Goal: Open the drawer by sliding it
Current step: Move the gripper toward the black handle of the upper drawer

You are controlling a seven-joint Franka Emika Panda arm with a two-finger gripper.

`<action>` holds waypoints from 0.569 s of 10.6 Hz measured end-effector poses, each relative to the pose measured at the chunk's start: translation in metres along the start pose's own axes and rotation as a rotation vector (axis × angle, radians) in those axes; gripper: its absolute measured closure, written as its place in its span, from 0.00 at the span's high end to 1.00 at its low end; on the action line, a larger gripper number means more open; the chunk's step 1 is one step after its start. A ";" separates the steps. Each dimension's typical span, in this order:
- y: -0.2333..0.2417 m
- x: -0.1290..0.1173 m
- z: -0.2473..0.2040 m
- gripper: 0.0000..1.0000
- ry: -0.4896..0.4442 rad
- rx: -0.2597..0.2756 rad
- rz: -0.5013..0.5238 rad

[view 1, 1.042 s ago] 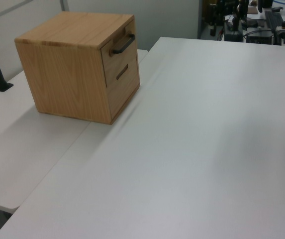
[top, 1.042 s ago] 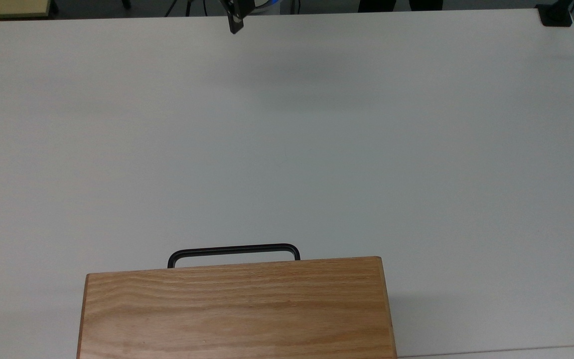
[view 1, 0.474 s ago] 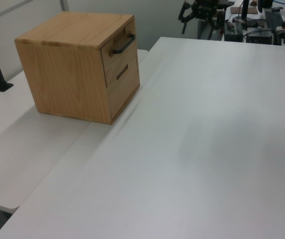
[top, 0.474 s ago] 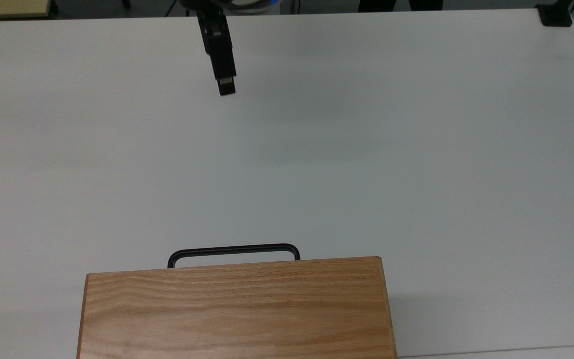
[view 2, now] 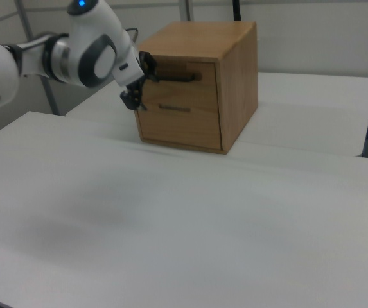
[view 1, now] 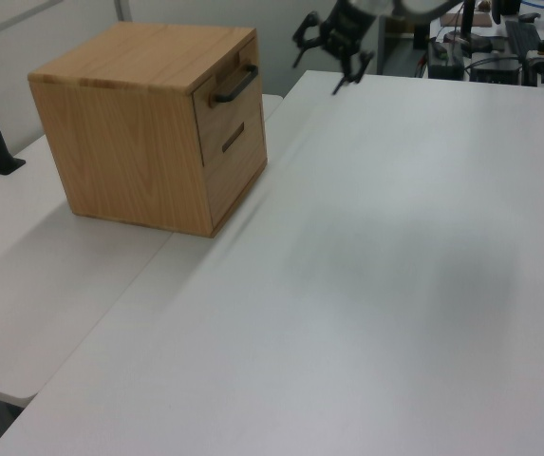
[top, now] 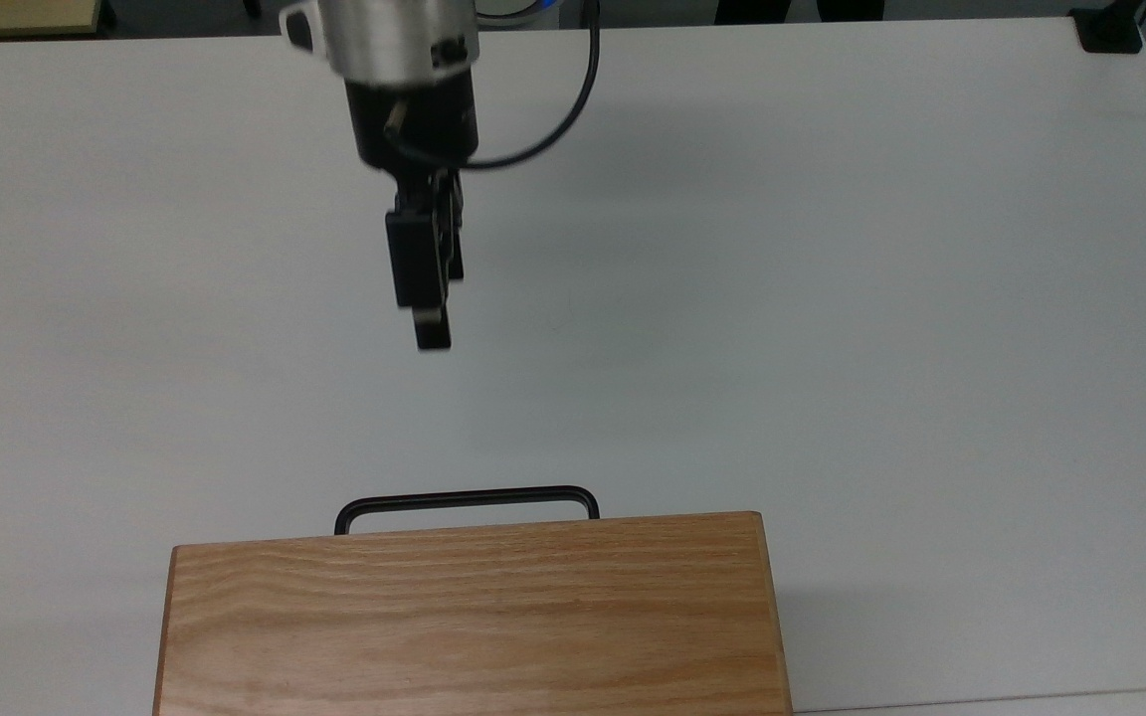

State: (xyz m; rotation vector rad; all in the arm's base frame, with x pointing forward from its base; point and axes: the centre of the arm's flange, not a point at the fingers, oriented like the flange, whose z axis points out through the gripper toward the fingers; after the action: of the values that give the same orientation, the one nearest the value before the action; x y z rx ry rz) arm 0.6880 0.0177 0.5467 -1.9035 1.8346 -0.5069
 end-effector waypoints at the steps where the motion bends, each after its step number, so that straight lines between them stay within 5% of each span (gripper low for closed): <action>1: -0.005 -0.001 0.017 1.00 0.000 0.063 0.012; 3: -0.017 -0.012 0.025 1.00 -0.008 0.211 0.013; 6: -0.018 -0.028 0.045 0.95 -0.022 0.340 0.005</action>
State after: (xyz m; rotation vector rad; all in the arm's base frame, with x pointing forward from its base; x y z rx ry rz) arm 0.7264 0.0485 0.5202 -1.6680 1.6185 -0.7403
